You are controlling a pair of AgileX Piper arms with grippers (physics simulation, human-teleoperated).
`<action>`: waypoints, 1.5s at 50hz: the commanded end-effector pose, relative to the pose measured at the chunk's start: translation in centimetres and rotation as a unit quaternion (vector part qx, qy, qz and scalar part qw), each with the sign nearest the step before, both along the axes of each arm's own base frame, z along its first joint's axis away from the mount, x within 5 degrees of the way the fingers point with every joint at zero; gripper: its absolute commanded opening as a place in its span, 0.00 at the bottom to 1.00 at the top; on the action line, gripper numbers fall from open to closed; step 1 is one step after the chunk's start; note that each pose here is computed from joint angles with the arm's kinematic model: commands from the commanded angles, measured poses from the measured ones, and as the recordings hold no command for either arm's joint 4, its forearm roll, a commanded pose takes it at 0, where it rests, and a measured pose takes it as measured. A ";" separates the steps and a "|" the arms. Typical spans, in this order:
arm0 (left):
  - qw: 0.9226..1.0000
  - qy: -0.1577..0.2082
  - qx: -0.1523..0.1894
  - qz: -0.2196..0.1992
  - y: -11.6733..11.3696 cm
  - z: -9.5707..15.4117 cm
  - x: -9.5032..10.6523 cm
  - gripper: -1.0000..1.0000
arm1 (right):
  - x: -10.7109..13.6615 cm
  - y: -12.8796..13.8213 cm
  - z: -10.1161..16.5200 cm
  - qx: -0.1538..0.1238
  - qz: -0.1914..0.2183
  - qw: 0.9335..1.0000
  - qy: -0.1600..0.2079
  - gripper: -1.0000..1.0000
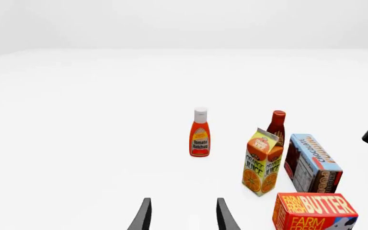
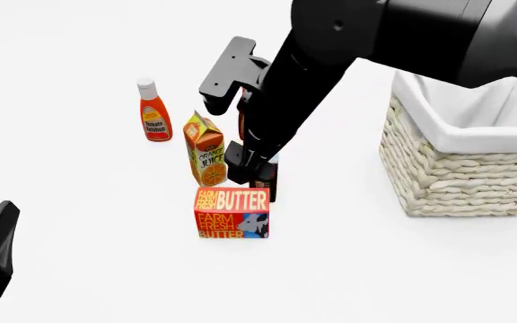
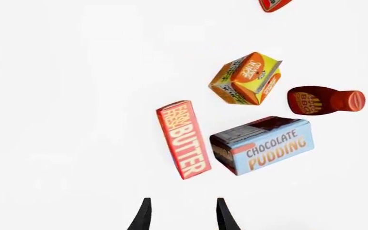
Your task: Pick the butter and place it in the basket.
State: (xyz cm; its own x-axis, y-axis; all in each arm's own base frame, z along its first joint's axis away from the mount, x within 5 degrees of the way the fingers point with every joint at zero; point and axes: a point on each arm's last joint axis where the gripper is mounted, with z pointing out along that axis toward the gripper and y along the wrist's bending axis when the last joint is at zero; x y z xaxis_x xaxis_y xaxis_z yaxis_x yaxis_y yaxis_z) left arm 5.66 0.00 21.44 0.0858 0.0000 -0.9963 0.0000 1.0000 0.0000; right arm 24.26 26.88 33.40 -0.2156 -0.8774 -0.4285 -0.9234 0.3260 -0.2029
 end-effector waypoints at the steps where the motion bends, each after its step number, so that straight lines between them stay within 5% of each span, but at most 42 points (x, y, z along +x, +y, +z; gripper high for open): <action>1: 1.000 0.000 0.000 0.000 0.0 0.0 0.0 1.00 | 0.4 0.2 -0.3 -0.003 -0.002 1.000 0.002 1.00; 75: 1.000 0.000 0.000 0.000 0.0 0.0 0.0 1.00 | 3.8 2.3 -4.3 -0.037 -0.004 0.999 0.026 1.00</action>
State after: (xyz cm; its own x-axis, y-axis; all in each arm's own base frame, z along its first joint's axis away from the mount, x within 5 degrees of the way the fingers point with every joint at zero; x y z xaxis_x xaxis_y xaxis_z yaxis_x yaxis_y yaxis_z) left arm 5.66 0.00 21.44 0.0858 0.0000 -0.9963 0.0000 1.0000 0.0000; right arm 27.52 29.15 29.33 -0.2462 -0.9000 -0.3597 -0.9295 0.3244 -0.1757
